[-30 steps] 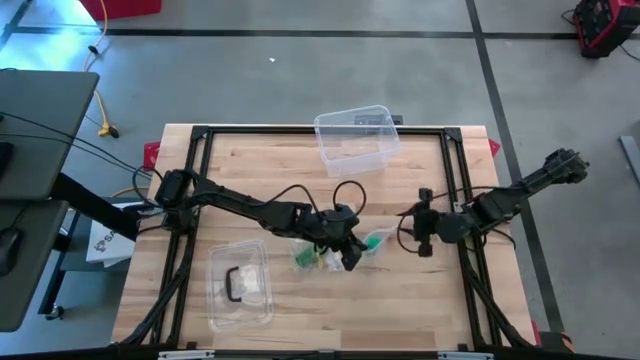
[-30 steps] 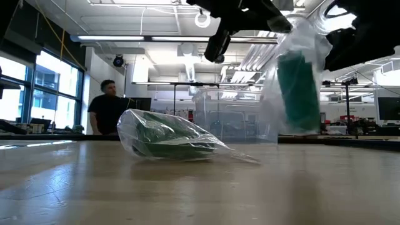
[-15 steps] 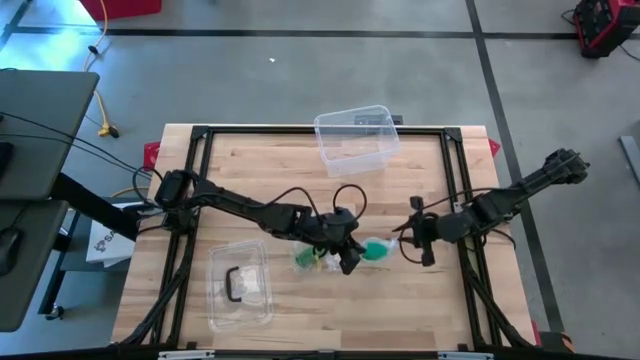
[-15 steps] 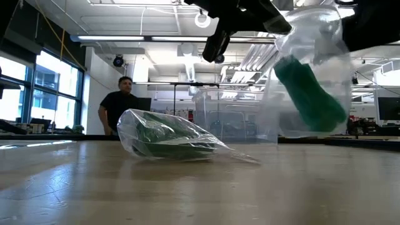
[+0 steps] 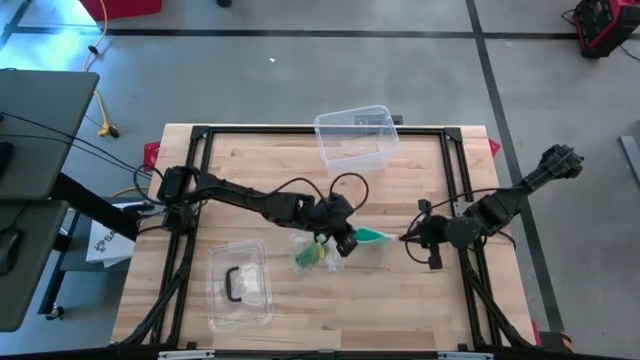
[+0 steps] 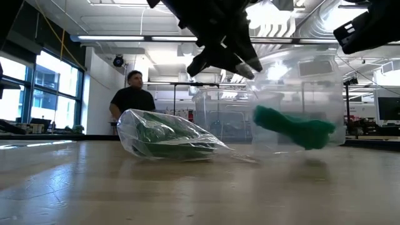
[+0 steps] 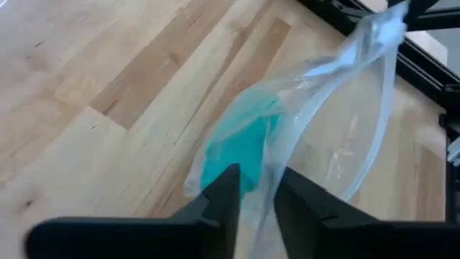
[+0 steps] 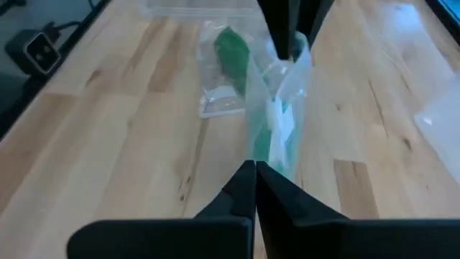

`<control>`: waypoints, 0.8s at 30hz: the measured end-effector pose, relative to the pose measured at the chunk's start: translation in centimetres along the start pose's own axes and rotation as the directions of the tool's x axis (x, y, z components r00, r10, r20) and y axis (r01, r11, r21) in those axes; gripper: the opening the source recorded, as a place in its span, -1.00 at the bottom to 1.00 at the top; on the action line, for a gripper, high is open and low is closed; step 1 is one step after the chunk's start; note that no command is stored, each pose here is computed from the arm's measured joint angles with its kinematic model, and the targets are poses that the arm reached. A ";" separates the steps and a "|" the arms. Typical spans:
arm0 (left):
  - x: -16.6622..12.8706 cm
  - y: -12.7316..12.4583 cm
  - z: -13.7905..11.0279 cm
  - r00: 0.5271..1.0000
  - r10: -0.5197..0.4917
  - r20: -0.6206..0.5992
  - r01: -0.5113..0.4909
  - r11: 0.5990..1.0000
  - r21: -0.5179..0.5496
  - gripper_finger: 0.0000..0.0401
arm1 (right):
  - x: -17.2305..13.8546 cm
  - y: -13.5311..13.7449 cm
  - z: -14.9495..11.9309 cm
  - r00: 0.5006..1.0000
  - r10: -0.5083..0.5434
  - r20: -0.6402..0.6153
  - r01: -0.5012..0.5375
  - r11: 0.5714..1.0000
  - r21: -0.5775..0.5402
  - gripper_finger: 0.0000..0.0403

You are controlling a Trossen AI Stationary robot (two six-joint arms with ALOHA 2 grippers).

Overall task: Roll bandage
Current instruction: Close the transparent zip bag

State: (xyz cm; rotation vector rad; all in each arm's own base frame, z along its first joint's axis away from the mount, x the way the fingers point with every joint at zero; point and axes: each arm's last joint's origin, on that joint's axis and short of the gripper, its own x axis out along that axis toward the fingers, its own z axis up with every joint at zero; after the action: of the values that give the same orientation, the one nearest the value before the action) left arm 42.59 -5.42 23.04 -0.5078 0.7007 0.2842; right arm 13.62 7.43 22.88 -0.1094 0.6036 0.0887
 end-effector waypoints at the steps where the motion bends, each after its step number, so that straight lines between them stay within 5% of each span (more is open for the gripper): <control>1: 0.1 0.2 0.2 1.000 -0.011 -0.003 0.011 1.000 0.004 -0.58 | -0.1 0.0 -0.1 1.000 -0.010 -0.001 0.010 1.000 0.010 -1.00; 8: 0.0 0.5 0.6 0.998 -0.052 -0.031 0.052 0.999 0.003 -0.22 | -0.1 -0.2 -0.9 0.996 -0.051 -0.071 0.055 0.997 0.049 -0.98; 14: -0.1 0.0 0.2 0.998 -0.057 -0.031 0.057 0.998 0.012 -0.27 | -0.2 -0.3 -1.4 0.991 -0.051 -0.122 0.055 0.998 0.030 -0.58; 20: -0.1 0.1 0.3 0.999 -0.033 -0.014 0.033 0.999 -0.018 -0.36 | 0.2 1.0 -0.5 0.979 0.185 -0.081 -0.189 0.981 -0.040 -0.10; 24: -0.1 0.4 0.5 1.000 -0.025 -0.008 0.025 0.999 -0.048 -0.42 | 1.1 2.1 -1.0 0.993 0.060 -0.098 -0.071 0.991 -0.117 -0.07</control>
State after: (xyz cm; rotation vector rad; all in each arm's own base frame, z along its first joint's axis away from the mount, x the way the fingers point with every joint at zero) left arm 42.65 -4.88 23.26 -0.5636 0.6969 0.2760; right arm 13.70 9.48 21.33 -0.2116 0.6964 0.1847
